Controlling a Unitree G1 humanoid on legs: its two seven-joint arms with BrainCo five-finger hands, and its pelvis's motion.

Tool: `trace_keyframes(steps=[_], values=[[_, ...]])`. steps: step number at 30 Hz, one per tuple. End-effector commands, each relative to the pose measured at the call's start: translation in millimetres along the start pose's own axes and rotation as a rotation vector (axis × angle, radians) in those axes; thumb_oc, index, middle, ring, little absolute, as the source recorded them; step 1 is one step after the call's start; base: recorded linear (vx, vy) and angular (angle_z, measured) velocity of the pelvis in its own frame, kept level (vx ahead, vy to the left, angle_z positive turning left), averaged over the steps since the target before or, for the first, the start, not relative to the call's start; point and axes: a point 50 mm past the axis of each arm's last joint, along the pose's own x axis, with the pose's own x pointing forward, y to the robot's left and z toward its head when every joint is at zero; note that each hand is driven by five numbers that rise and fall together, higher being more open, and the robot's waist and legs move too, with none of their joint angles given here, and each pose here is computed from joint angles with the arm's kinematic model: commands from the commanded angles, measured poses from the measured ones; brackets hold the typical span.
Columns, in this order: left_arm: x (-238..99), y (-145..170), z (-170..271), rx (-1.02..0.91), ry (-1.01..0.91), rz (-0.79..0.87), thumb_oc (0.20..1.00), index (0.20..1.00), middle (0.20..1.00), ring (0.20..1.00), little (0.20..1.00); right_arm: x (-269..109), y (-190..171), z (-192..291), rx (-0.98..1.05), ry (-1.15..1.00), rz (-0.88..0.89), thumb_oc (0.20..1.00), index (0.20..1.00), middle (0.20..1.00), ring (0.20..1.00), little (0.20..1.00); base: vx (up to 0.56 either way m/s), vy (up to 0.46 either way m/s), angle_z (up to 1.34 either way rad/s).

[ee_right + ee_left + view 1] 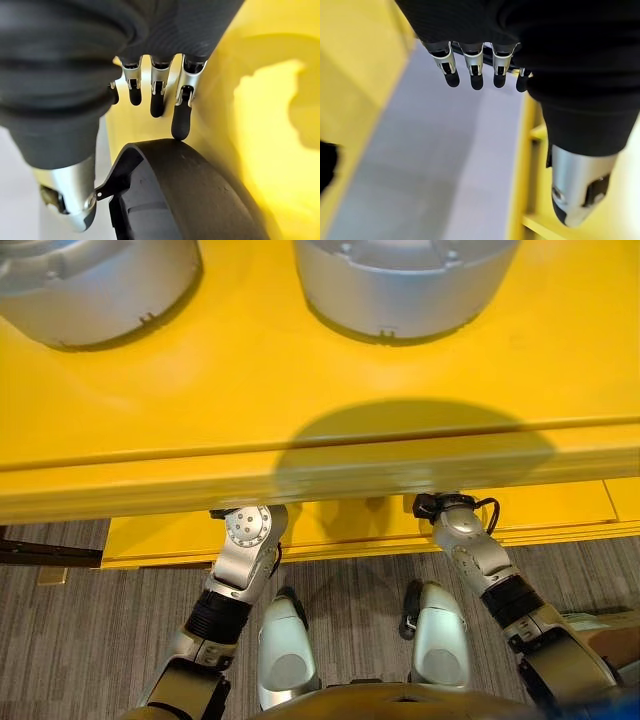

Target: Move parts from the plastic box to the shelf.

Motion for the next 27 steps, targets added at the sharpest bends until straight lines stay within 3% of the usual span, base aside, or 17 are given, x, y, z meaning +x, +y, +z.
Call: trace_keyframes(steps=[1,3,14,27], values=[[-9.1,-15.2,12.2,-0.016,-0.027,-0.173,1.000,1.000,1.000,1.000,1.000,-30.3,3.1,-65.2,0.048,0.312,-0.044,1.000,1.000,1.000,1.000,1.000,0.05,0.155,-0.21],[-14.8,-20.3,7.1,0.012,0.005,-0.238,1.000,1.000,1.000,1.000,1.000,-30.0,3.3,-64.3,0.037,0.306,-0.047,1.000,1.000,1.000,1.000,1.000,0.03,0.131,-0.18],[-24.8,-2.7,-6.7,0.009,0.110,-0.228,1.000,1.000,1.000,1.000,1.000,-52.2,-2.1,-85.6,0.001,0.380,-0.043,1.000,1.000,1.000,1.000,1.000,-0.06,-0.054,-0.10],[-21.1,-1.2,-4.6,-0.024,0.095,-0.144,1.000,1.000,1.000,1.000,1.000,-37.6,9.7,-80.5,-0.010,0.398,0.004,1.000,1.000,1.000,1.000,1.000,-0.11,-0.140,0.01]])
